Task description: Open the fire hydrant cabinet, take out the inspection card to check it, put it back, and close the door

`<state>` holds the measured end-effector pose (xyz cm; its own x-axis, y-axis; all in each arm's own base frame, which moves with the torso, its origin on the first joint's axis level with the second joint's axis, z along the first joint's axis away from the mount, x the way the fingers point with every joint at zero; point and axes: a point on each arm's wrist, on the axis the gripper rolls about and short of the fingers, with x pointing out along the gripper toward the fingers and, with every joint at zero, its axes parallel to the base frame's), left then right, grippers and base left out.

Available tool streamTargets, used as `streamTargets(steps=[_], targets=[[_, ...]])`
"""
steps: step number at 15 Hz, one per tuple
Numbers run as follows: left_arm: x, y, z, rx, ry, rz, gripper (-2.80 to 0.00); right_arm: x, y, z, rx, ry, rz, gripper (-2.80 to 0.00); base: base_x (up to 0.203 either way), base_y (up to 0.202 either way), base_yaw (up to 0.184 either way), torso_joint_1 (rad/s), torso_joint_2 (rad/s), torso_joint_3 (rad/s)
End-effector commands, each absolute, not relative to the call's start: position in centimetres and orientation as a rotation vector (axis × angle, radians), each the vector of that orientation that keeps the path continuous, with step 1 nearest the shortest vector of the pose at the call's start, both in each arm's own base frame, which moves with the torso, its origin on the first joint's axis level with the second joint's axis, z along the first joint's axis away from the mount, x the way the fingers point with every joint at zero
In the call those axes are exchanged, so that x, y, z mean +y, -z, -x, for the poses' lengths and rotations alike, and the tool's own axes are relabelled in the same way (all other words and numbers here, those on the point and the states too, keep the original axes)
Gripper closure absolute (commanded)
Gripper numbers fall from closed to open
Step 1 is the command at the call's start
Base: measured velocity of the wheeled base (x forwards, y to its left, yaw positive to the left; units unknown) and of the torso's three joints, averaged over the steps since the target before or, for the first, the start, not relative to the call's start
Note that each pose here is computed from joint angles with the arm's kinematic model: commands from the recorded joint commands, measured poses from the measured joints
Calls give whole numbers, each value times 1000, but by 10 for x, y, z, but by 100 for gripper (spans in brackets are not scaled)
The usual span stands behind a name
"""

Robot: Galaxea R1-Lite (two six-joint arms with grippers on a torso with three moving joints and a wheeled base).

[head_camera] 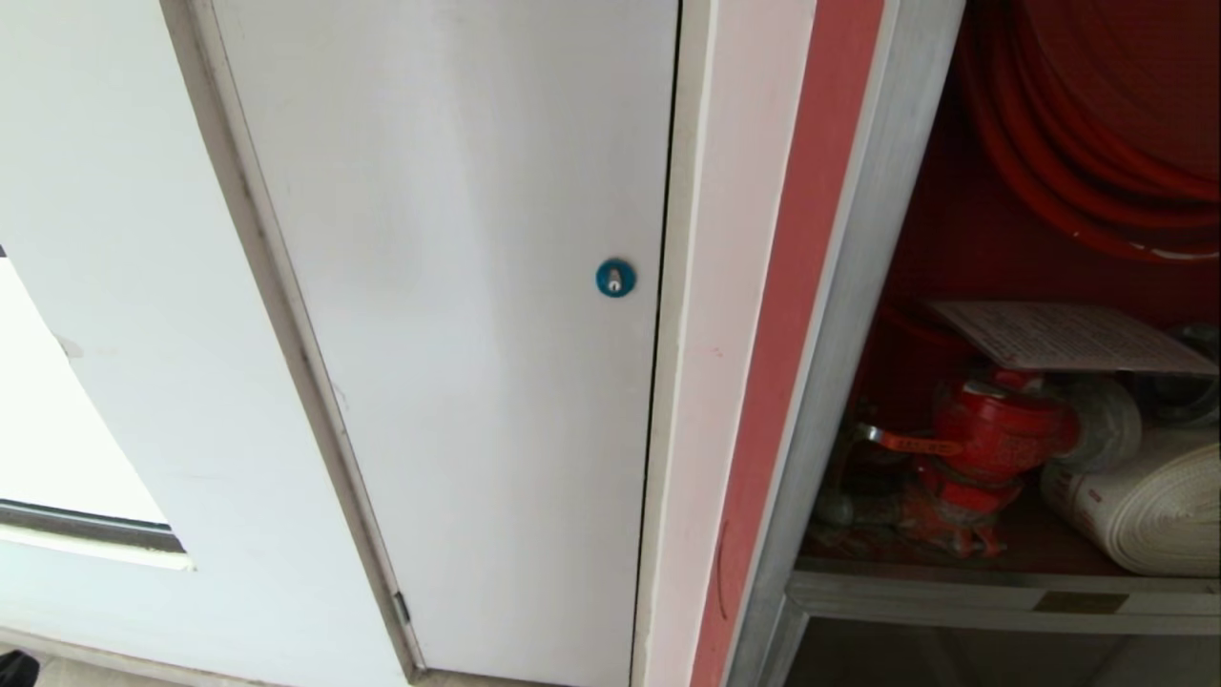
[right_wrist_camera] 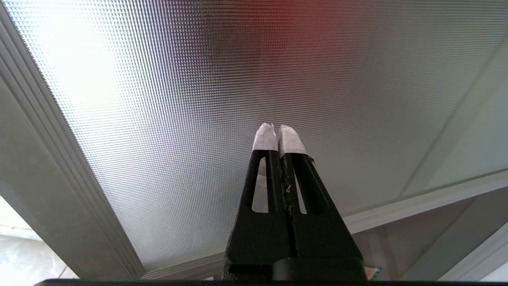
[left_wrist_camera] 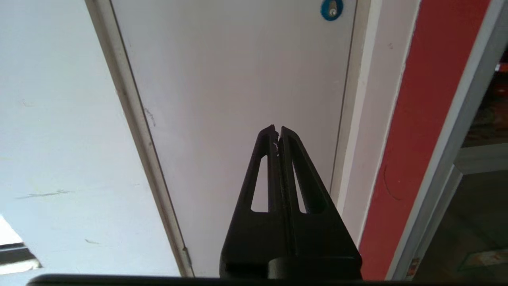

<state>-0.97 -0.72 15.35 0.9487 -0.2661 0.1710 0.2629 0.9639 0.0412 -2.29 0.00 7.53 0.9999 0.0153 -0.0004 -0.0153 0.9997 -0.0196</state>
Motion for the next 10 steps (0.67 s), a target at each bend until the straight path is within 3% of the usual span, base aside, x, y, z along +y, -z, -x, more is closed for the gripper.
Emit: streamTargets(steps=[1, 5, 10], targets=[[-7, -144, 22, -227, 292, -24, 0, 0, -75, 23, 1, -16, 20, 0, 0, 0, 0, 0, 0, 0], [-7, -113, 33, -207, 292, -21, 0, 0, -75, 23, 0, -16, 20, 0, 0, 0, 0, 0, 0, 0], [-3, -91, 25, -122, 104, -1, 0, 0, -75, 23, 0, -15, 20, 0, 0, 0, 0, 0, 0, 0]])
